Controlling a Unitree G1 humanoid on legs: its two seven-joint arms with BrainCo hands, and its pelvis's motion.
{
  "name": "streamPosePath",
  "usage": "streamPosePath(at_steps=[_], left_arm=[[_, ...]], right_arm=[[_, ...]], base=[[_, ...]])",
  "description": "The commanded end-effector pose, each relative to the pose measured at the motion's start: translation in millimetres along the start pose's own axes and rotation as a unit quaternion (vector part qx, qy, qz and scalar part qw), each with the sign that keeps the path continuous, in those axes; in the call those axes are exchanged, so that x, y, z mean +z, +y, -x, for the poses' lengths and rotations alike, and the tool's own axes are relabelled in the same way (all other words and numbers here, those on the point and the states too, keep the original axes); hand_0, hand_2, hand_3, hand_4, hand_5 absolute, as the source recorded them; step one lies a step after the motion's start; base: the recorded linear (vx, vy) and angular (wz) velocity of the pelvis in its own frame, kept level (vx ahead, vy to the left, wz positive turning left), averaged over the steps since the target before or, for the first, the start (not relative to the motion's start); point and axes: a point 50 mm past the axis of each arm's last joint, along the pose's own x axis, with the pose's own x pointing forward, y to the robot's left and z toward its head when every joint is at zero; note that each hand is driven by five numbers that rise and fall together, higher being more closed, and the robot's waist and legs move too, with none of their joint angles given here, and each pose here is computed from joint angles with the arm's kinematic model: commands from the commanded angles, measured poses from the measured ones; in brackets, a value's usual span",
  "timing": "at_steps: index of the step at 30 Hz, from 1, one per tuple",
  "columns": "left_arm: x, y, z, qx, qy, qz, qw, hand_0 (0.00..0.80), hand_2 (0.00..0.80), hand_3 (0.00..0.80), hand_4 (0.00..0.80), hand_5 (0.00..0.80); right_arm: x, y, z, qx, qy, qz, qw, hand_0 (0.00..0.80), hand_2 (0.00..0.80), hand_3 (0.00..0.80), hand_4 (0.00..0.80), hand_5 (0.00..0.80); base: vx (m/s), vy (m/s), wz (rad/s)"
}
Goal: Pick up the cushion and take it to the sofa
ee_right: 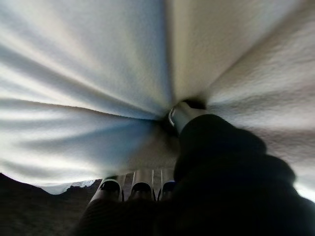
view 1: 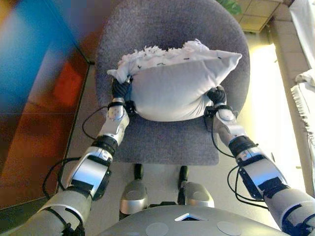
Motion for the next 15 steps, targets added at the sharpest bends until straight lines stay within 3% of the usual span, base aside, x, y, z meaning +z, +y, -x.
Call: streamPosePath(at_steps=[1,8,15], left_arm=[[70.6,-53.8,-27.2,-0.088,-0.079,-0.065,0.991,0.800,0.800,0.800,0.800,0.800],[49.2,-25.3,-40.9,-0.037,0.079,-0.067,0.994,0.800,0.800,0.800,0.800,0.800],[59.1,-14.1,-47.2,-0.004,0.115,-0.044,0.992,0.800,0.800,0.800,0.800,0.800]], right_arm=[[81.8,63.5,-11.8,0.124,-0.075,-0.079,0.986,0.800,0.800,0.800,0.800,0.800],[84.4,46.2,-26.2,0.106,0.031,-0.117,0.987,0.800,0.800,0.800,0.800,0.800],[105.1,37.6,-30.1,0.087,0.049,-0.128,0.987,0.800,0.800,0.800,0.800,0.800]], base=[[-0.003,0.059,-0.04],[0.009,0.079,-0.04],[0.014,0.054,-0.01]])
